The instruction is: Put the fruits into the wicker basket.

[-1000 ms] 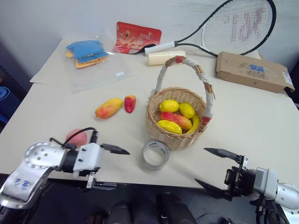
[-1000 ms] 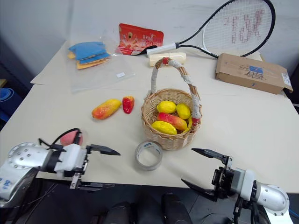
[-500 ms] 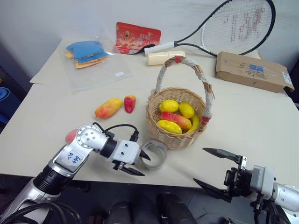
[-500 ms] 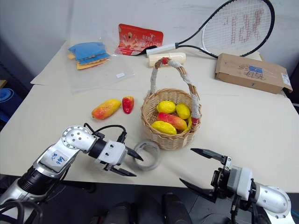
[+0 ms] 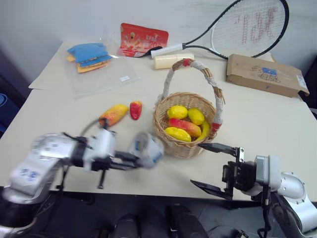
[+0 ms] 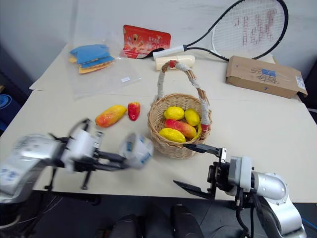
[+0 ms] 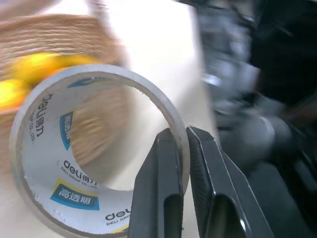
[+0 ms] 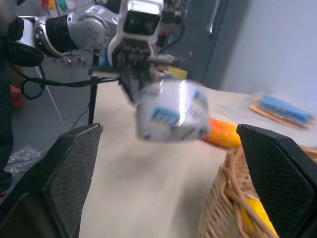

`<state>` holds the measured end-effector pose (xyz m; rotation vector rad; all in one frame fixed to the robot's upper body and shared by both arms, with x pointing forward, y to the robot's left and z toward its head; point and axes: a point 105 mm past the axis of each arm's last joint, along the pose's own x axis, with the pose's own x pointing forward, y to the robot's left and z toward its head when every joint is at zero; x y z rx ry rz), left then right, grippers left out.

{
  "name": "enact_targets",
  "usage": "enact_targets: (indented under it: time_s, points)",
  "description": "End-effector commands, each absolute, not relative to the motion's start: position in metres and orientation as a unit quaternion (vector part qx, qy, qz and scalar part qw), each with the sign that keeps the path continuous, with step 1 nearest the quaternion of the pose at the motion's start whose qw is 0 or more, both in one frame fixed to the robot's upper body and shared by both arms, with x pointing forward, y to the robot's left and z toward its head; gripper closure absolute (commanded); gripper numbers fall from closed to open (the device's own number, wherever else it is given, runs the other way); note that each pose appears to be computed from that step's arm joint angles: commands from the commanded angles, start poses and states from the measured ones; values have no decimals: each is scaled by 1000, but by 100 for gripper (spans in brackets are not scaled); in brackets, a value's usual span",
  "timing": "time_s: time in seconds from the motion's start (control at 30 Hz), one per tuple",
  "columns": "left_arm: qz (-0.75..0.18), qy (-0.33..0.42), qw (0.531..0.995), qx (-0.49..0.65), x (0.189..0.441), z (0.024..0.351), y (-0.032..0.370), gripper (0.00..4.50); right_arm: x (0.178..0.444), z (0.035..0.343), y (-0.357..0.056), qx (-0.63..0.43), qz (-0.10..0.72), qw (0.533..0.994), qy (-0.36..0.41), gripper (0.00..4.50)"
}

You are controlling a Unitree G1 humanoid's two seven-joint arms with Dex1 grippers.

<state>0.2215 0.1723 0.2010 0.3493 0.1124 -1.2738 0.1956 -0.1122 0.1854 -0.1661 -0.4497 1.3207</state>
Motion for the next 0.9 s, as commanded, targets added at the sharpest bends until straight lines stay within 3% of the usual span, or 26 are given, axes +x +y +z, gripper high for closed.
enact_targets:
  time_s: [0.03, 0.1, 0.23, 0.5, 0.67, 0.73, 0.77, 0.8, 0.9]
  points:
    - [-424, 23, 898, 117, 229, 228, 244, 449, 191, 189, -104, -52, 628, 742, -226, 0]
    - [-287, 9, 955, 81, 233, 226, 303, 449, 192, 190, -100, -49, 632, 736, -237, 0]
    - [-124, 60, 990, 30, 222, 182, 381, 449, 196, 192, -98, -50, 628, 736, -247, 0]
    - [-85, 83, 993, -24, 222, 144, 398, 449, 197, 190, -99, -56, 624, 740, -243, 0]
    - [-82, 70, 994, -33, 212, 157, 408, 301, 197, 186, -103, -63, 615, 750, -237, 0]
    - [-117, 67, 991, 1, 208, 174, 404, 257, 197, 185, -106, -68, 612, 753, -232, 0]
    - [-141, 64, 988, 15, 206, 181, 399, 214, 197, 184, -107, -69, 611, 754, -230, 0]
    - [-180, 68, 981, 15, 204, 188, 391, 193, 197, 184, -108, -71, 611, 755, -227, 0]
    - [-256, 124, 955, 84, 201, 192, 376, 193, 197, 184, -109, -76, 613, 755, -221, 0]
